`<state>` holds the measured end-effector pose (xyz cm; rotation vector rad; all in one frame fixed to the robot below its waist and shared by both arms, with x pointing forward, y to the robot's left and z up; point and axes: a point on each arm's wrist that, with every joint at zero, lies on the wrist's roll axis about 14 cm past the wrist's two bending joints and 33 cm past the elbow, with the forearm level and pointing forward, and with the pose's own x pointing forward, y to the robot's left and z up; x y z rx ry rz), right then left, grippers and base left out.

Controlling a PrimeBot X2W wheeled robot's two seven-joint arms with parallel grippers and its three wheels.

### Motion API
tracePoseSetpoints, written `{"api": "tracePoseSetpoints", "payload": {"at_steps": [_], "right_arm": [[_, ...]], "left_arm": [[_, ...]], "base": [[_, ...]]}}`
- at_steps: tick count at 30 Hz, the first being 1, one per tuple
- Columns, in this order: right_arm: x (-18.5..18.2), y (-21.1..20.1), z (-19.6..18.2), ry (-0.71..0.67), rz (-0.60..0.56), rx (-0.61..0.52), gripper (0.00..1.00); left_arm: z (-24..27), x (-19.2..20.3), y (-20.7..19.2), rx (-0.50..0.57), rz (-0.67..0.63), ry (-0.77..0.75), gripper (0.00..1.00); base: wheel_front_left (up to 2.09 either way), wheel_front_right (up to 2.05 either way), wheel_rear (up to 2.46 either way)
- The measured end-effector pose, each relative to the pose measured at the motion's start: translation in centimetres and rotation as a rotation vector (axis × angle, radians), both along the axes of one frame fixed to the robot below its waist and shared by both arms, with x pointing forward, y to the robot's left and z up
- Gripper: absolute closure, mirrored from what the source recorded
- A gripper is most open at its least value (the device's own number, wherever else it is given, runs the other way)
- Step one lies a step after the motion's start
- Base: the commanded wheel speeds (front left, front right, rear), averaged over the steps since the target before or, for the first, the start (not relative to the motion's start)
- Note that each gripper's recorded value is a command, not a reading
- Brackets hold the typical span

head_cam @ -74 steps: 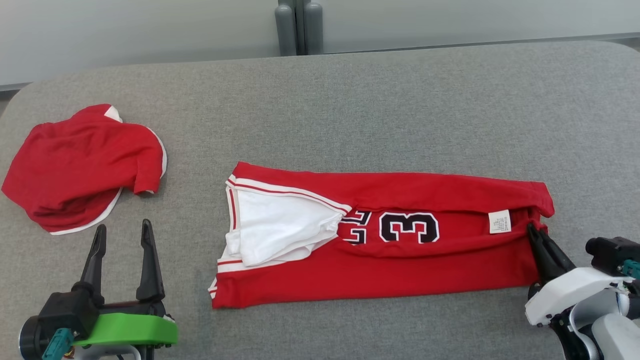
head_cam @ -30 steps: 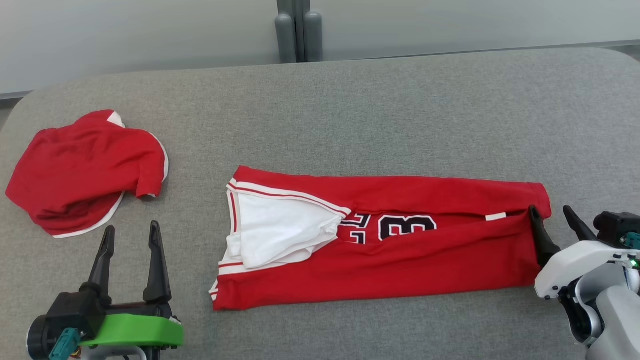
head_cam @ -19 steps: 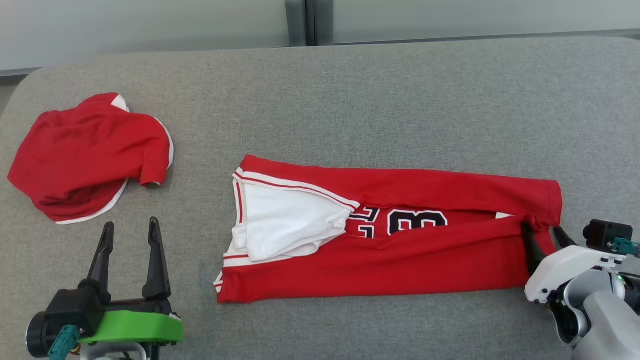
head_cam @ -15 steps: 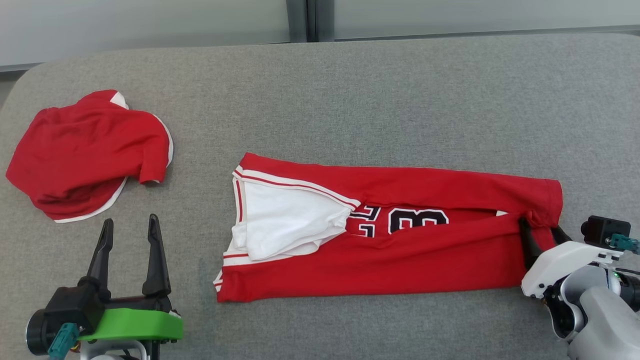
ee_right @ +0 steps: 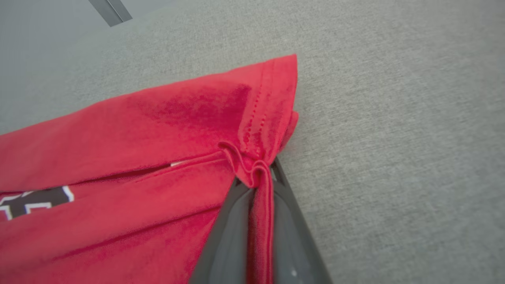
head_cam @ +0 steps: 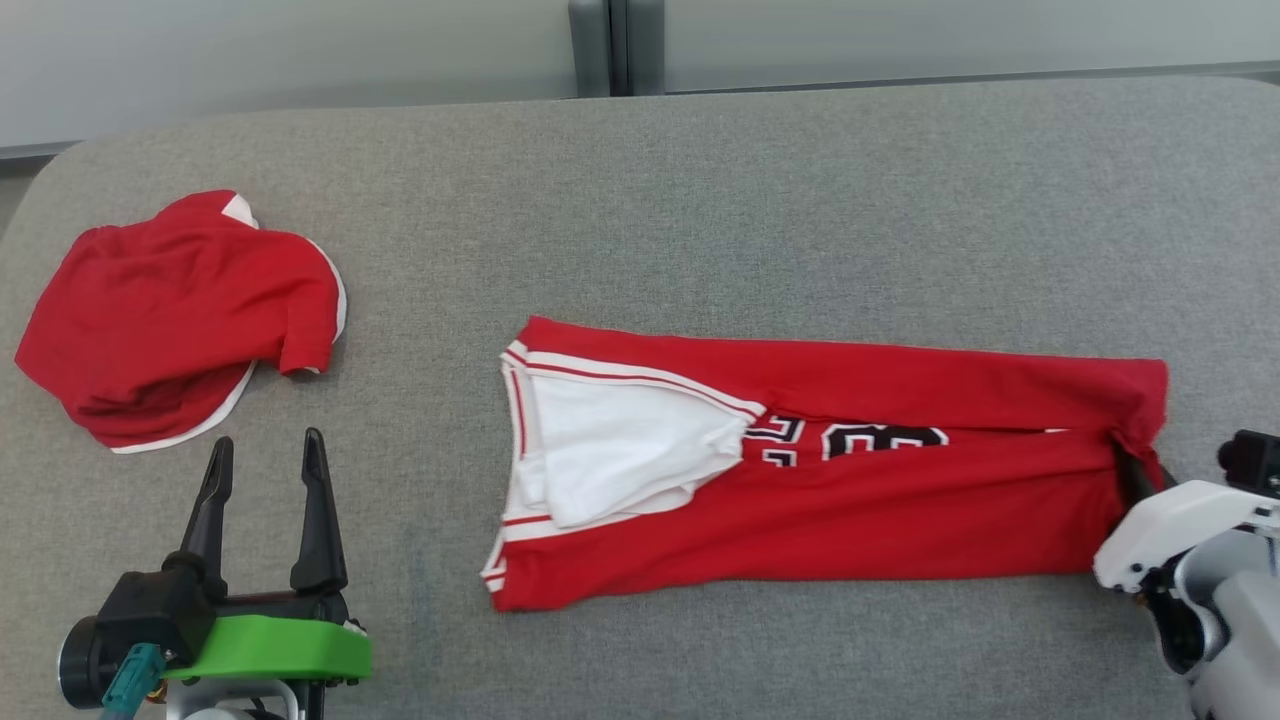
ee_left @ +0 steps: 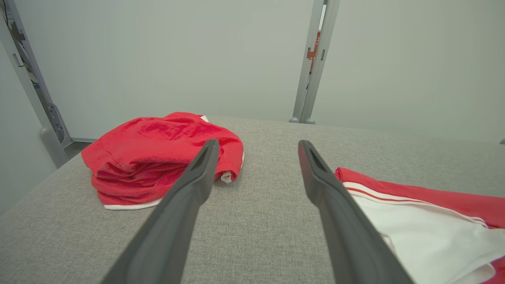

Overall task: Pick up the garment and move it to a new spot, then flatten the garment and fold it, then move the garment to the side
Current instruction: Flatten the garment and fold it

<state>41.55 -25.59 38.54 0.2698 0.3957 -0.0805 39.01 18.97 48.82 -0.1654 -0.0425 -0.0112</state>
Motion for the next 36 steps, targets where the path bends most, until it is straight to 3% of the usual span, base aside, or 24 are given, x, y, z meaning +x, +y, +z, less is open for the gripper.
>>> {"api": "tracePoseSetpoints", "payload": {"at_steps": [7,13,20,36], "right_arm": [[-0.4,-5.8,2.3,-0.032,-0.074,-0.098,1.0],[-0.1,-6.1,4.2,-0.084,-0.047,-0.13,1.0],[0.9,-1.5,6.8,-0.185,0.073,-0.106,1.0],[2.1,14.9,10.4,-0.292,0.42,0.059,1.0]], "left_arm": [[0.4,-0.2,-0.5,-0.006,-0.012,-0.01,0.0],[0.4,-0.6,-0.7,-0.011,-0.015,-0.01,0.0],[0.7,-0.9,-1.0,-0.017,-0.021,-0.017,0.0],[1.2,-2.0,0.3,-0.012,0.016,-0.029,0.0]], "base": [[0.0,0.0,0.0],[0.0,0.0,0.0],[0.0,0.0,0.0],[0.0,0.0,0.0]]}}
